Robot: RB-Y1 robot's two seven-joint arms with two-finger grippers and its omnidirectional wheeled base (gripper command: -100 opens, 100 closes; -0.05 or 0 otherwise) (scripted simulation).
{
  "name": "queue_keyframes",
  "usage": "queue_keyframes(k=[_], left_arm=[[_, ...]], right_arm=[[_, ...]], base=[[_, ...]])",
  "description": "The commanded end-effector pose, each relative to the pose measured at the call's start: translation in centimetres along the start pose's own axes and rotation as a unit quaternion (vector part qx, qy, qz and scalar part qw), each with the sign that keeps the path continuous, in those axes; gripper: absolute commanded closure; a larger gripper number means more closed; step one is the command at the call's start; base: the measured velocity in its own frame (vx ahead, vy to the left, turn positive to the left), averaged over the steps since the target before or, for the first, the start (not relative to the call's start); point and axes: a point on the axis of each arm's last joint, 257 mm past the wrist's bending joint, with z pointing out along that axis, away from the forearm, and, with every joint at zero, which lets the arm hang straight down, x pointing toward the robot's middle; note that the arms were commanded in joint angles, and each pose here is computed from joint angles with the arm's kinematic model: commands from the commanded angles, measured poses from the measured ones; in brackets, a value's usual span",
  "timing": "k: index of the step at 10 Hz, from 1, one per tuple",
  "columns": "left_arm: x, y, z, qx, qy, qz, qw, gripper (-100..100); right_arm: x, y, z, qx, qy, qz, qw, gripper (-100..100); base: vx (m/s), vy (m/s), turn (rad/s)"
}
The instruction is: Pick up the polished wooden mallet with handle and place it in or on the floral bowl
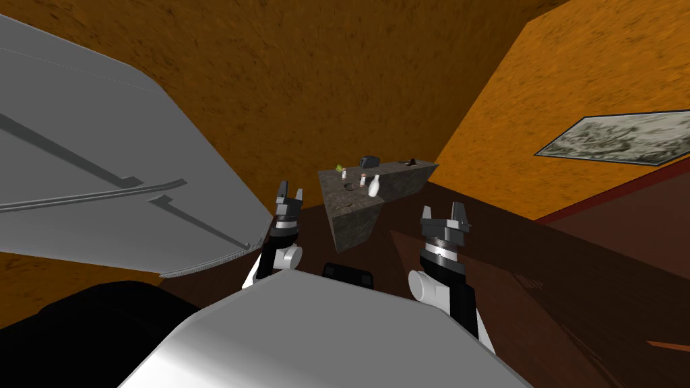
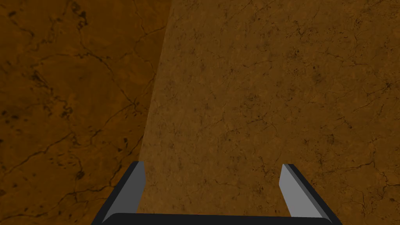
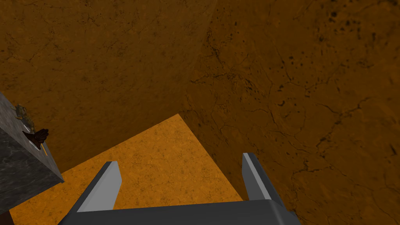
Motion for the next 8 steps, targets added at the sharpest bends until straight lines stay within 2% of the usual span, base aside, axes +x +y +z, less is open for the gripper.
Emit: queue_keyframes(k=[1,4,5,7,8], left_arm=[[0.2,1.2,0.4,-0.015,0.012,-0.008,0.9998,-100],[0.5,3.9,1.3,-0.05,0.023,-0.032,0.998,-100],[0.5,4.1,1.3,-0.054,0.023,-0.032,0.9977,-100],[0.6,6.4,2.2,-0.081,0.028,-0.058,0.9946,-100],[0.7,6.9,2.1,-0.092,0.029,-0.058,0.9936,-100]], right_arm=[[0.0,0.0,0.0,0.0,0.0,0.0,1.0,0],[0.0,0.0,0.0,0.0,0.0,0.0,1.0,0],[0.0,0.0,0.0,0.0,0.0,0.0,1.0,0],[0.0,0.0,0.0,0.0,0.0,0.0,1.0,0],[0.0,0.0,0.0,0.0,0.0,0.0,1.0,0]], base=[[0.015,-0.035,-0.023],[0.025,-0.065,-0.021],[0.024,-0.049,-0.008],[0.016,-0.056,-0.026],[0.022,-0.055,-0.008]])
